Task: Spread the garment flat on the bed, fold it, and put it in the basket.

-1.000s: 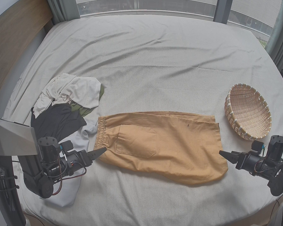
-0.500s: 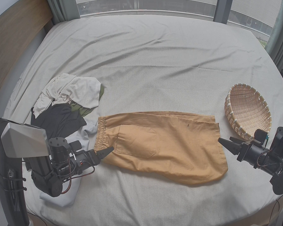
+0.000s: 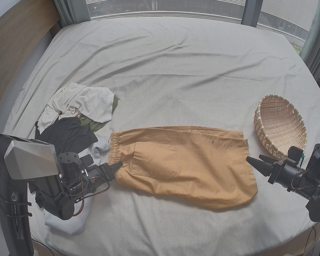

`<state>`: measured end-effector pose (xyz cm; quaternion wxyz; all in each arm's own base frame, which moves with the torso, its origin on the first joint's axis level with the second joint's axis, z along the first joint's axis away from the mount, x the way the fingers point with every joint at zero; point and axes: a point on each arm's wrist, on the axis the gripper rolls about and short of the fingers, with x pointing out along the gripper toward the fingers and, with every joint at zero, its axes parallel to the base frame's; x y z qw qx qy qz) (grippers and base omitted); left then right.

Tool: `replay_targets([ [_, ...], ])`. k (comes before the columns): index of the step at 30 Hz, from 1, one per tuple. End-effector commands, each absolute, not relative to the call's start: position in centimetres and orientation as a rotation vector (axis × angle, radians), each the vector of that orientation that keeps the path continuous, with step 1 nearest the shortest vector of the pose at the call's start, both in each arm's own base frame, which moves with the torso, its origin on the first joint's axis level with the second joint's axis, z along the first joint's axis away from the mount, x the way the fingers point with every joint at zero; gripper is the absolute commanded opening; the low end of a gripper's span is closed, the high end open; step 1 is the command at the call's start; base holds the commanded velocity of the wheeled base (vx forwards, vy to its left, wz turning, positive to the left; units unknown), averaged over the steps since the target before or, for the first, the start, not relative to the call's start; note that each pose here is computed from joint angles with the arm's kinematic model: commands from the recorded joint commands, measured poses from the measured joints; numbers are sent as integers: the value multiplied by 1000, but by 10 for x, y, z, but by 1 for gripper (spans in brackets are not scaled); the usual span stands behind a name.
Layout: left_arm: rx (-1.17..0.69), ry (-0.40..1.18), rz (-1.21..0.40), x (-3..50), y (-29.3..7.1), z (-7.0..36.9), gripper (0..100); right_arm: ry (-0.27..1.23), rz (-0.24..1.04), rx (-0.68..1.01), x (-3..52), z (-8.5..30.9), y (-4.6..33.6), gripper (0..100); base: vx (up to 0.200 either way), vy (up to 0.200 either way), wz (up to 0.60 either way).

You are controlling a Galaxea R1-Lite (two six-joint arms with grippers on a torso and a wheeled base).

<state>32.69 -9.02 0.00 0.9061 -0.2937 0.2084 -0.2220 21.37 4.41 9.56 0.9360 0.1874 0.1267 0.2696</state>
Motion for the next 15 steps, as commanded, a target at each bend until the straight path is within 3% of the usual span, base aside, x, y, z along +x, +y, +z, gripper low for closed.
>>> replay_targets([
  [1, -622, 418, -466, 321, -90, 11, 0, 289, 563, 386, 209, 91, 47, 100, 0, 0, 0],
  [6, -655, 456, -483, 284, -86, 35, 0, 319, 589, 385, 207, 87, 54, 100, 0, 0, 0],
  [15, -637, 534, -453, 250, -79, 34, 0, 329, 633, 379, 220, 82, 65, 100, 0, 0, 0],
])
